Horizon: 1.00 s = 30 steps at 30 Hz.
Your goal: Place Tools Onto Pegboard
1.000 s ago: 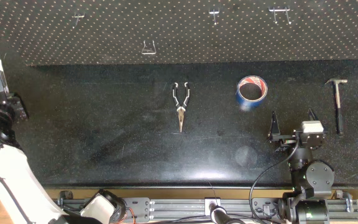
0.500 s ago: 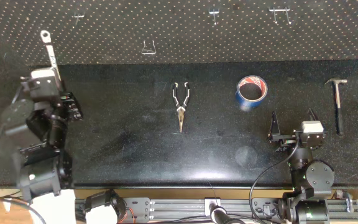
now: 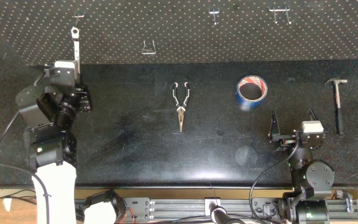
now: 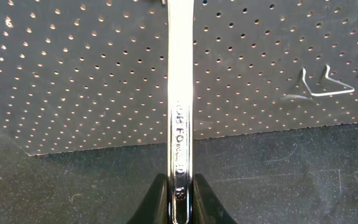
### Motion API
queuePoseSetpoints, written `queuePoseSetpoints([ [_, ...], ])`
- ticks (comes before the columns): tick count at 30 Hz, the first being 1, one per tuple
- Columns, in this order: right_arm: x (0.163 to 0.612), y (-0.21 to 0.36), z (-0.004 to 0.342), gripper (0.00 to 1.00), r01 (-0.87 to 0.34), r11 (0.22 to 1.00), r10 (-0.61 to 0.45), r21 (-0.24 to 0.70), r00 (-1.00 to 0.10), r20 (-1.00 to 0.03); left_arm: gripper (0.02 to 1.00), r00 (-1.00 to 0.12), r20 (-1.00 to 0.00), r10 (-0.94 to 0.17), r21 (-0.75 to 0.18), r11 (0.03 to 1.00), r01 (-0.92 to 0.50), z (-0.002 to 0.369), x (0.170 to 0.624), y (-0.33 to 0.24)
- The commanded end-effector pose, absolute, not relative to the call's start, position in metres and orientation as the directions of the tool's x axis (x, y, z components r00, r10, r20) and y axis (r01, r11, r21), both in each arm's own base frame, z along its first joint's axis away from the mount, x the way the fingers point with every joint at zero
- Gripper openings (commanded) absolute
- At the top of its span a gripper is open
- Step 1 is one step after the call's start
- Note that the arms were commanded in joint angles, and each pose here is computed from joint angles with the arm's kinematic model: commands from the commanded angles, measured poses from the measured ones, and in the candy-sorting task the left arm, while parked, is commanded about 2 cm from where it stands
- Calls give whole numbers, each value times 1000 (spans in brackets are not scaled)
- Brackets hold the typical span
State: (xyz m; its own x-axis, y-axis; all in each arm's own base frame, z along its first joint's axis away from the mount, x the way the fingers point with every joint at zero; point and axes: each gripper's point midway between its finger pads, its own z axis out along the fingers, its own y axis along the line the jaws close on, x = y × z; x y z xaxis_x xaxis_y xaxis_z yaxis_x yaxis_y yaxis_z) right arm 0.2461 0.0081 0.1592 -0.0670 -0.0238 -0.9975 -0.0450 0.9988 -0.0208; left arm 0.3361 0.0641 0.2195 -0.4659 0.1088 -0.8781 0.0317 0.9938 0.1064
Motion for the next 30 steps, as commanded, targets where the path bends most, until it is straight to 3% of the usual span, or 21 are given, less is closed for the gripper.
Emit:
queuePoseSetpoints([
  [1, 246, 10, 158, 941, -52, 998, -38, -35, -66, -997, 27, -460, -888, -7, 12, 999, -39, 220, 340, 67],
  [9, 246, 10, 158, 941, -52, 998, -38, -35, -66, -997, 27, -469, -878, -91, -64, 995, -72, 208, 353, 71],
  [17, 246, 10, 158, 939, -52, 998, -38, -35, -66, -997, 27, -471, -881, -37, -18, 999, -45, 210, 351, 70],
  [27, 246, 10, 158, 941, -52, 998, -38, -35, -66, -997, 27, -533, -844, -57, -40, 998, -43, 186, 355, 70],
  [30, 246, 10, 158, 941, -52, 998, -38, -35, -66, -997, 27, -496, -867, -45, -28, 999, -42, 201, 352, 69],
])
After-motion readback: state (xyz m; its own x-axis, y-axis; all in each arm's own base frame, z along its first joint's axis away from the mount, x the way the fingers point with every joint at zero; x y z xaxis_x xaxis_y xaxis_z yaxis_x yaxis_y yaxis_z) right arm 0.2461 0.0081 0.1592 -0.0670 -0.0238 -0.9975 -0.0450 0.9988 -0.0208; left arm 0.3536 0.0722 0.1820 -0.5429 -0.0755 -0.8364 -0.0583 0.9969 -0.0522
